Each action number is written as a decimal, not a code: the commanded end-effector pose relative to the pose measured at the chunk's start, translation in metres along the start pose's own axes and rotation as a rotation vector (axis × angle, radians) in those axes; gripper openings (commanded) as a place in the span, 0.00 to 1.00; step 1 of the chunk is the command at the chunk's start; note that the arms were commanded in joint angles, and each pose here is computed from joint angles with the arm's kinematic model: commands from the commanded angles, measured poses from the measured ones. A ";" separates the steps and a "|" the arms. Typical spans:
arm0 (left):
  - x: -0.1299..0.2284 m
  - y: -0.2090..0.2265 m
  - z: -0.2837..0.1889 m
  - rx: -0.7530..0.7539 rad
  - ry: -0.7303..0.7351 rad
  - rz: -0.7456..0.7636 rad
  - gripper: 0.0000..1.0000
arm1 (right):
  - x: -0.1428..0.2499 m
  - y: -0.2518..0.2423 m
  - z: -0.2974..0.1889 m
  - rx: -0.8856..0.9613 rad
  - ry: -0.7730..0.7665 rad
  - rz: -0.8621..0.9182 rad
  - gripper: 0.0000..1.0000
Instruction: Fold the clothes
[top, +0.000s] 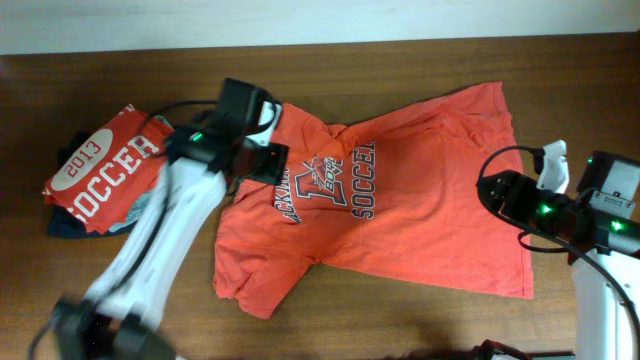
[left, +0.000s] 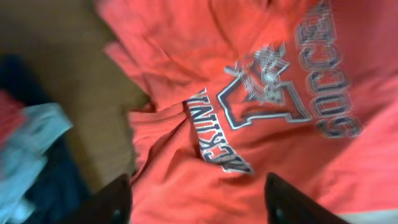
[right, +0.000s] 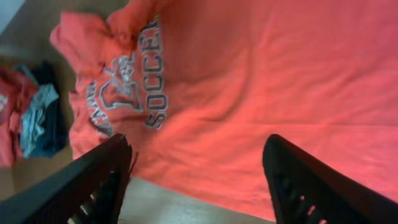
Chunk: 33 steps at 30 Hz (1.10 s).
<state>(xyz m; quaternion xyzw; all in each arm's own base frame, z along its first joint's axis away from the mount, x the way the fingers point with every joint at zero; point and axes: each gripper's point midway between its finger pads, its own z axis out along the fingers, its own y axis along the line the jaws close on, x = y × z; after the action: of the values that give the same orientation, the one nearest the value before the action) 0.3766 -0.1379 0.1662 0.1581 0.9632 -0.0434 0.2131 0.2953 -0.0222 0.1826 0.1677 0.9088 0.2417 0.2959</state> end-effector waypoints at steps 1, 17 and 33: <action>0.000 -0.002 0.051 0.027 0.060 0.088 0.75 | 0.003 0.018 0.004 -0.065 0.023 -0.056 0.71; 0.004 0.024 0.139 0.022 0.108 0.062 0.82 | 0.007 0.011 0.009 0.017 0.038 -0.084 0.73; -0.005 0.020 0.159 0.003 0.069 0.209 0.40 | 0.005 0.003 0.009 0.065 0.031 -0.084 0.73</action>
<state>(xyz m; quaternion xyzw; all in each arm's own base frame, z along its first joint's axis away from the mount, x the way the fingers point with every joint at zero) 0.4484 -0.1457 0.0287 0.2437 0.9519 -0.0233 0.1841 0.2955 -0.0134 0.1737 0.1438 0.9251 0.2095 0.2823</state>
